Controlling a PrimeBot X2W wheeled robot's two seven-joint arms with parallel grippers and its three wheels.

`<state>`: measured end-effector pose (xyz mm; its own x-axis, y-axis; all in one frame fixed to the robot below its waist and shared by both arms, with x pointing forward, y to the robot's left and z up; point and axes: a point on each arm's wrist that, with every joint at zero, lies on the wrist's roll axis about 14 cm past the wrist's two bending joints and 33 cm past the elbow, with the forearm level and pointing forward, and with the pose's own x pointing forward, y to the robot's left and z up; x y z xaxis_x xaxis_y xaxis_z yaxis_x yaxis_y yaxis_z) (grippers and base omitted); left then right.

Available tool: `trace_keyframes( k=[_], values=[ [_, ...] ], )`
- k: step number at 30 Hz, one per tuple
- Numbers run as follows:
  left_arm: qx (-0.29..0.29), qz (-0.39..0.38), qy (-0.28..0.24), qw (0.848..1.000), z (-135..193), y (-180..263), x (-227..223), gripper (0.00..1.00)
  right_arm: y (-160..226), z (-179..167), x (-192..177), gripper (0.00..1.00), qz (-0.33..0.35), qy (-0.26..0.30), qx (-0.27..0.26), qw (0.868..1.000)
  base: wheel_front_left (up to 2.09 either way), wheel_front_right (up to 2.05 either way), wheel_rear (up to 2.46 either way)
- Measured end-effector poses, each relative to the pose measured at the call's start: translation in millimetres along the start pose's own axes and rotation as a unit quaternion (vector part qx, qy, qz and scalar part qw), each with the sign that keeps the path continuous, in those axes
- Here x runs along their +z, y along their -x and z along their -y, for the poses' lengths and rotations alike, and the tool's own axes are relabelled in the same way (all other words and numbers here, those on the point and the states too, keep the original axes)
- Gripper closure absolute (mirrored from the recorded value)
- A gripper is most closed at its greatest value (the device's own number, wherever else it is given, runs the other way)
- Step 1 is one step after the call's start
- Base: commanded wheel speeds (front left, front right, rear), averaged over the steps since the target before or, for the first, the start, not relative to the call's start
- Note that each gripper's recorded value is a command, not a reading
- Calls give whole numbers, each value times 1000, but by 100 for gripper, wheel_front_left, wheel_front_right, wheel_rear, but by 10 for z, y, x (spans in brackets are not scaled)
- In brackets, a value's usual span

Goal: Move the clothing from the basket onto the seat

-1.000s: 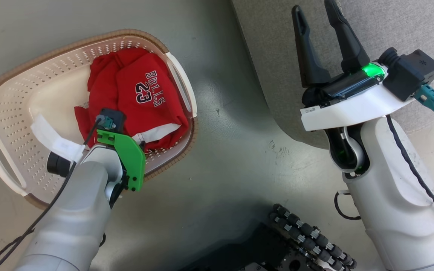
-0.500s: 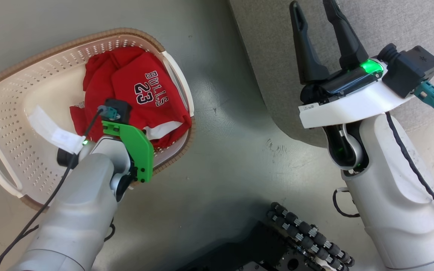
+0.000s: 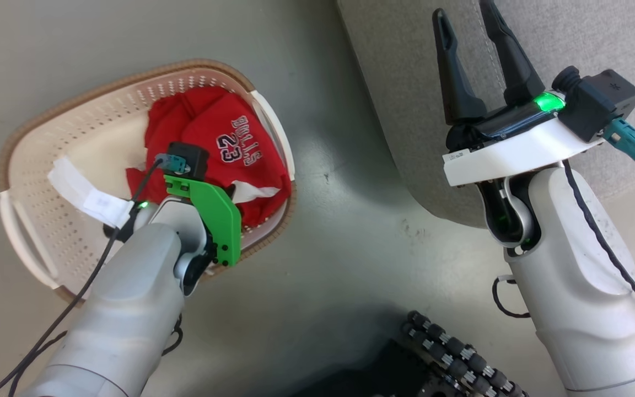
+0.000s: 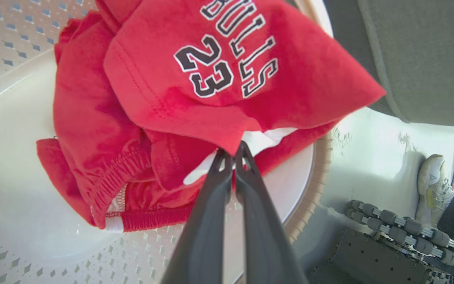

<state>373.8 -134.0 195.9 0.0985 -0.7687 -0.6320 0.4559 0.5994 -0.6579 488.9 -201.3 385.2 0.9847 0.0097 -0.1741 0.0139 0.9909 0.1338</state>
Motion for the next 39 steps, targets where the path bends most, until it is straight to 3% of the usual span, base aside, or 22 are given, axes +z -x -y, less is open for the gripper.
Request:
trace_keyframes(
  k=[19,25,33,39],
  values=[
    [24,136,17,990,164,653,443,100,146,-130,172,0,10,23,25,999,0,0,0],
    [45,173,-11,984,189,920,543,100,216,-230,229,0,15,20,37,999,0,0,0],
    [78,248,-29,965,189,1343,783,100,322,-353,314,0,23,19,54,998,0,0,0],
    [106,313,-40,943,206,1697,994,100,420,-475,343,0,24,16,69,997,0,0,0]
  ],
)
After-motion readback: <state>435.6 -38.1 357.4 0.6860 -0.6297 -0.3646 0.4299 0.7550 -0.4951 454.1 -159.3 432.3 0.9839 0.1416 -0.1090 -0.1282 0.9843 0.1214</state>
